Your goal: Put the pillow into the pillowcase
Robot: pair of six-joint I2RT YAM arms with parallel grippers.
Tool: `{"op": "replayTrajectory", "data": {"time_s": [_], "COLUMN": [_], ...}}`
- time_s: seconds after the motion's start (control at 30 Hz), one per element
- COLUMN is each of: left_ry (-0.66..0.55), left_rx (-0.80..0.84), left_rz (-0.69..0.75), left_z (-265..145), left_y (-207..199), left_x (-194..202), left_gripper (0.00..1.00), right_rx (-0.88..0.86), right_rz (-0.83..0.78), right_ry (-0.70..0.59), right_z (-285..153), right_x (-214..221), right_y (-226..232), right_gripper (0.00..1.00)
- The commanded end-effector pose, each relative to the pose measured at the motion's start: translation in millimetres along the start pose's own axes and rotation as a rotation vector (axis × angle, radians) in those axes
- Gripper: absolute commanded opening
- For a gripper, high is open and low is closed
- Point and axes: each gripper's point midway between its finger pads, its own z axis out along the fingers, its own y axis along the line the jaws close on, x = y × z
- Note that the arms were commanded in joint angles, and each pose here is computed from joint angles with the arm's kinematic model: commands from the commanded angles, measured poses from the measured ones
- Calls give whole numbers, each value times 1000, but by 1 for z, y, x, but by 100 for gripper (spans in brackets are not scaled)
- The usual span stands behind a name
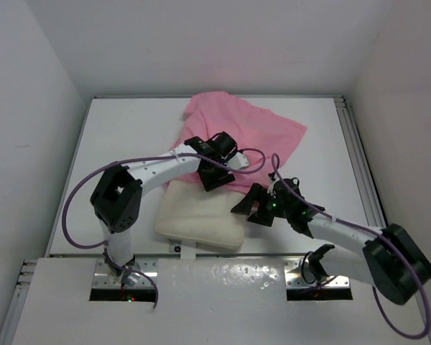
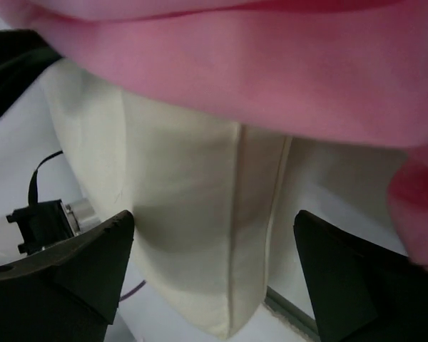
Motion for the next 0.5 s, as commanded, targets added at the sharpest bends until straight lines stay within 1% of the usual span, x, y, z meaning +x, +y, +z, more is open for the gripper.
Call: {"op": "replayTrajectory", "data": {"time_s": [0.0, 0.03, 0.07, 0.1, 0.13, 0.17, 0.2, 0.23, 0.27, 0.3, 0.33, 0.37, 0.4, 0.43, 0.47], "left_ry": [-50, -59, -58, -66, -65, -51, -47, -43, -44, -67, -77, -100, -139, -170, -222], "left_rx": [-95, -90, -79, -61, -46, -29, -12, -2, 11, 7, 17, 59, 86, 116, 170], "left_rz": [-36, -45, -51, -63, -67, -70, -62, -57, -40, -18, 13, 81, 107, 125, 139], "left_z": [-7, -9, -11, -13, -14, -17, -18, -24, -26, -34, -36, -39, -49, -55, -62], "left_y": [24, 24, 23, 23, 21, 18, 16, 12, 5, 1, -7, -27, -37, -47, -60], "left_x": [-6, -7, -4, -2, -1, 5, 8, 11, 13, 10, 9, 2, -3, -10, -20], "left_gripper": [56, 41, 29, 18, 2, 0, 0, 0, 0, 0, 0, 0, 0, 0, 0], "right_rx": [-125, -111, -87, -99, -91, -107, -18, 9, 39, 9, 41, 65, 66, 35, 23], "right_rz": [45, 72, 130, 145, 167, 144, 170, 108, 85, 5, -3, -6, -18, -30, -22], "right_ry": [-55, -54, -32, -38, -48, -69, -44, -41, -31, -76, -63, -57, -78, -115, -121], "right_z": [20, 25, 34, 38, 41, 45, 50, 51, 56, 55, 54, 58, 57, 53, 53], "right_x": [-17, -20, -21, -28, -39, -60, -64, -84, -94, -129, -136, -145, -162, -185, -194], "right_y": [30, 25, 19, 21, 20, 35, 19, 31, 33, 62, 62, 62, 65, 85, 89], "right_gripper": [88, 78, 62, 23, 6, 0, 0, 0, 0, 0, 0, 0, 0, 0, 0]}}
